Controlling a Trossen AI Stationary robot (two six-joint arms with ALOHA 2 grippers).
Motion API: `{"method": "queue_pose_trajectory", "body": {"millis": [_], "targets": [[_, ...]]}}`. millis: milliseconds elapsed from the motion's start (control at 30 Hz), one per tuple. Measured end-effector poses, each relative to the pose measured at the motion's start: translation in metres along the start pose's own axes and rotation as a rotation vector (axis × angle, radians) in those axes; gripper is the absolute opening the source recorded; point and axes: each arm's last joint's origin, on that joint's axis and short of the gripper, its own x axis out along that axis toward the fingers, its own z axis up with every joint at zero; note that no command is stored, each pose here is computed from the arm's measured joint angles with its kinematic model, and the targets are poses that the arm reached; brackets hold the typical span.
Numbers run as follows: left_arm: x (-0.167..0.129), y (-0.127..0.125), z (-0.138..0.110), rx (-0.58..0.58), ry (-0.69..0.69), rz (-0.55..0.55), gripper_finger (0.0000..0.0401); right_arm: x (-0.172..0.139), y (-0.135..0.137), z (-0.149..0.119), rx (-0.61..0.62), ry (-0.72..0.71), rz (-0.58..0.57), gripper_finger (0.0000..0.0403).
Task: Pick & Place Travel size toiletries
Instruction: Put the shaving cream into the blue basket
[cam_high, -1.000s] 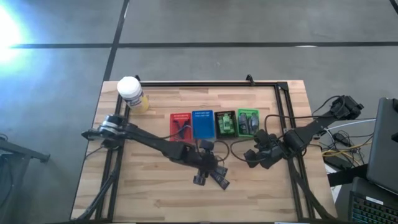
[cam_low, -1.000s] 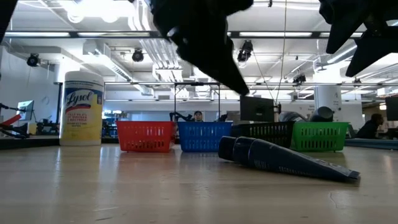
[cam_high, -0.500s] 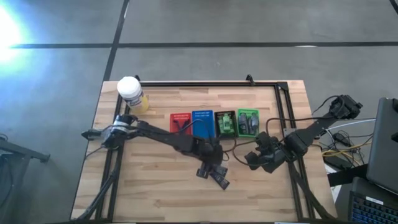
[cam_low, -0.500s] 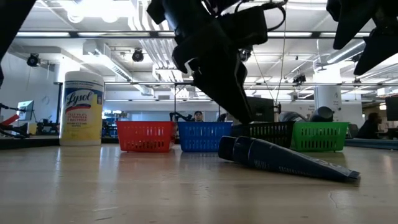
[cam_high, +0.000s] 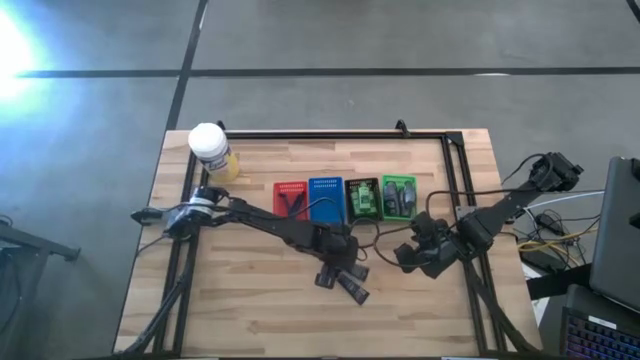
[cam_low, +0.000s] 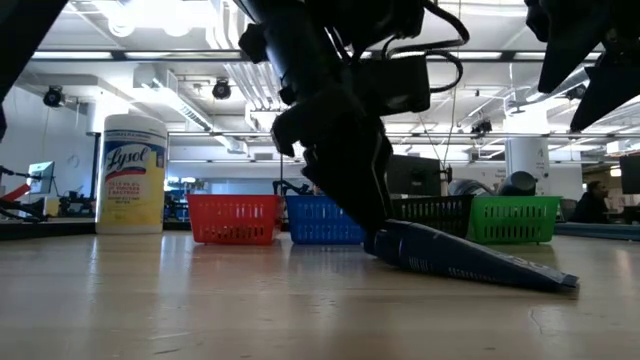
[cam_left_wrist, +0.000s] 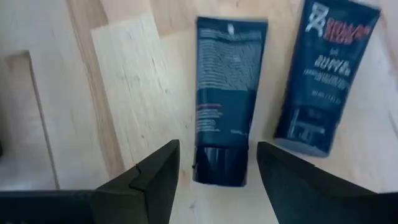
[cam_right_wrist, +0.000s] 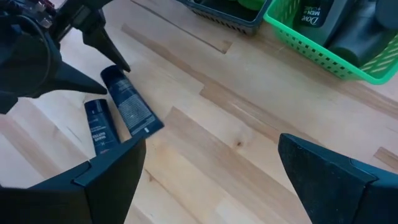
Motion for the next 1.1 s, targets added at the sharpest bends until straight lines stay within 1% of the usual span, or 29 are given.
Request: {"method": "queue_pose_trajectory", "body": {"millis": [233, 500, 633, 800, 933, 1000, 1100], "targets": [[0.007, 0.0, -0.002, 0.035, -0.001, -0.001, 0.0218, 0.003, -0.003, -0.002, 0.001, 0.0, -0.014, 0.0363], [0.017, 0.0, -0.006, 0.024, 0.017, -0.021, 0.0215, 0.005, -0.005, -0.002, 0.0, 0.001, -0.021, 0.0363], [0.017, 0.0, -0.006, 0.025, 0.014, -0.024, 0.019, 0.005, -0.005, -0.002, -0.002, 0.001, -0.022, 0.0363], [0.017, -0.001, -0.005, 0.025, 0.011, -0.022, 0.0134, 0.005, -0.005, -0.002, -0.002, 0.001, -0.022, 0.0363], [0.012, -0.003, -0.004, -0.018, 0.01, -0.017, 0.0129, 0.006, -0.005, -0.003, -0.003, 0.001, -0.025, 0.0363], [0.006, -0.004, -0.004, -0.073, 0.019, 0.013, 0.0129, 0.006, -0.006, -0.003, -0.003, 0.001, -0.027, 0.0363], [-0.013, -0.006, 0.0, -0.193, 0.011, 0.074, 0.0129, 0.006, -0.006, -0.003, -0.001, 0.001, -0.026, 0.0363]]}}
